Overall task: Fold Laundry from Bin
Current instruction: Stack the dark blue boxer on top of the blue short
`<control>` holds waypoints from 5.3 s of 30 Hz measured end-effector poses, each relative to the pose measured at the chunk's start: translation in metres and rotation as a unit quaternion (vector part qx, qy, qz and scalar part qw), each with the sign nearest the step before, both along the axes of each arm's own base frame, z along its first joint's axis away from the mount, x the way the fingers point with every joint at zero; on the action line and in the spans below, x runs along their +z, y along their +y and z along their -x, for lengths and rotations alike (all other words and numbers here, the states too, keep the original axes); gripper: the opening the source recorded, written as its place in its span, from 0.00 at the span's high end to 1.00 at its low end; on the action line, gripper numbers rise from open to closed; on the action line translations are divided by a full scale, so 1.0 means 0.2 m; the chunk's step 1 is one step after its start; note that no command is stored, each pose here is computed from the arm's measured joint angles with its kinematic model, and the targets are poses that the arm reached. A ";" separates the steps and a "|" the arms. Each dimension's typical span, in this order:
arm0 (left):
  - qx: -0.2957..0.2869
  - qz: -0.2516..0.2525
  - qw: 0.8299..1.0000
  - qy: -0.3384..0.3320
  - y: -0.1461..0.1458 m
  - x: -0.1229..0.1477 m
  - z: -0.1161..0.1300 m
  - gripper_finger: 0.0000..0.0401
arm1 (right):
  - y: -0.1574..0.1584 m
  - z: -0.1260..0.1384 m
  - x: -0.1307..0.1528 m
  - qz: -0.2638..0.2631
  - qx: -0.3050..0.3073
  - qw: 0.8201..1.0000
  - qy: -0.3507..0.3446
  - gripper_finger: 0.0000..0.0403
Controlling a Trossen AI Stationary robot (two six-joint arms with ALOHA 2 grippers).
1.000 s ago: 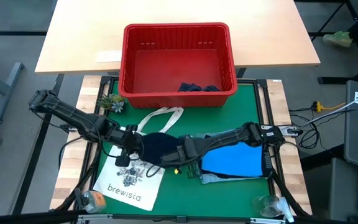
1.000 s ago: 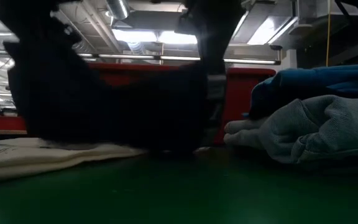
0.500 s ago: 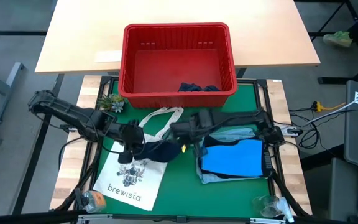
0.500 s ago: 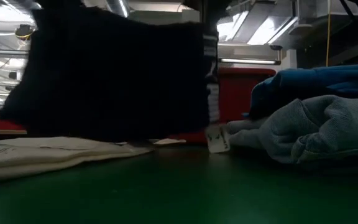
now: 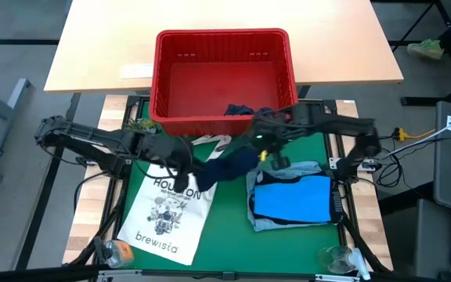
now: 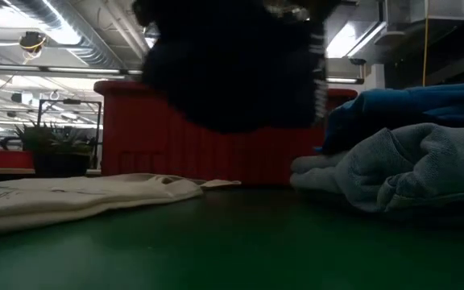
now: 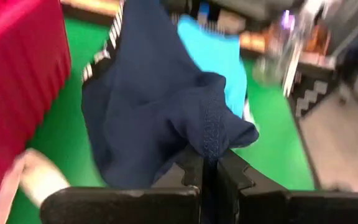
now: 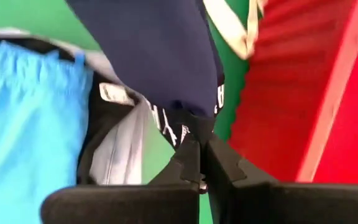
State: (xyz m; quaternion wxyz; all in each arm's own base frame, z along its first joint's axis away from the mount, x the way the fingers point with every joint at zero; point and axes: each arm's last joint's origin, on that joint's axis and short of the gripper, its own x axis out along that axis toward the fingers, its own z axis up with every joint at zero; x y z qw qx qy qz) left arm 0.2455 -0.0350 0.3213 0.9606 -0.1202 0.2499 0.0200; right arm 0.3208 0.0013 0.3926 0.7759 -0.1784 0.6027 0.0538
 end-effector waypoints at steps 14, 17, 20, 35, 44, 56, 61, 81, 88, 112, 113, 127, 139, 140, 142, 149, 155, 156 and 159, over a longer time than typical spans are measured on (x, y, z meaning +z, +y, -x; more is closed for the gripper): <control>0.021 0.006 0.992 -0.126 0.13 -0.13 -0.54 0.98 | -0.01 0.72 0.10 -0.011 -0.077 0.995 -0.067 1.00; 0.011 -0.001 0.993 -0.121 0.17 -0.15 -0.67 0.98 | -0.02 0.86 0.11 -0.004 -0.103 0.990 -0.098 1.00; 0.011 -0.001 0.993 -0.117 0.21 -0.16 -0.78 0.98 | -0.02 0.98 0.10 -0.013 -0.125 0.985 -0.118 1.00; 0.028 0.000 1.000 -0.013 0.24 -0.26 -0.83 0.98 | 0.02 1.34 -0.18 -0.207 -0.123 0.966 -0.098 1.00; -0.003 -0.007 1.000 -0.011 0.04 -0.28 -0.84 0.98 | 0.05 1.42 -0.19 -0.294 -0.083 0.947 -0.101 1.00; -0.031 -0.027 0.999 0.008 -0.19 -0.40 -0.87 0.98 | 0.06 1.39 -0.30 -0.324 -0.092 0.940 -0.046 1.00; -0.050 -0.029 0.998 0.018 -0.28 -0.50 -0.90 0.98 | 0.07 1.37 -0.41 -0.351 -0.097 0.931 0.007 1.00; -0.091 -0.035 0.994 0.052 -0.44 -0.66 -0.90 0.84 | 0.09 1.34 -0.63 -0.439 -0.153 0.875 0.134 1.00; -0.116 -0.018 0.991 0.066 -0.45 -0.69 -0.90 0.72 | 0.10 1.34 -0.63 -0.453 -0.175 0.862 0.146 0.98; -0.161 0.012 0.986 0.035 -0.45 -0.56 -0.88 0.61 | 0.09 1.34 -0.63 -0.445 -0.181 0.865 0.146 0.55; -0.160 0.011 0.986 0.035 -0.45 -0.56 -0.88 0.61 | 0.09 1.34 -0.63 -0.446 -0.182 0.864 0.146 0.55; -0.144 0.029 0.989 -0.001 -0.38 -0.40 -0.88 0.61 | 0.09 1.26 -0.49 -0.457 -0.127 0.880 0.027 0.55; -0.084 -0.033 0.996 -0.019 -0.27 -0.41 -0.93 0.61 | 0.01 1.07 -0.51 -0.192 -0.216 0.948 -0.135 0.55; -0.080 -0.035 0.996 -0.016 -0.26 -0.42 -0.93 0.61 | 0.01 1.06 -0.54 -0.184 -0.217 0.952 -0.113 0.55; -0.082 -0.035 0.996 -0.014 -0.27 -0.44 -0.94 0.61 | 0.01 1.02 -0.60 -0.171 -0.222 0.957 -0.070 0.55; -0.102 -0.042 0.993 0.044 -0.34 -0.64 -0.97 0.61 | -0.01 0.97 -0.77 -0.068 -0.256 0.962 0.071 0.55; -0.104 -0.045 0.991 0.073 -0.35 -0.69 -0.96 0.61 | -0.01 0.92 -0.82 -0.044 -0.236 0.962 0.129 0.55; -0.103 -0.044 0.991 0.072 -0.34 -0.67 -0.96 0.61 | -0.01 0.91 -0.82 -0.043 -0.231 0.963 0.131 0.55; -0.101 -0.041 0.992 0.056 -0.32 -0.60 -0.94 0.61 | -0.01 0.91 -0.79 -0.043 -0.221 0.966 0.127 0.55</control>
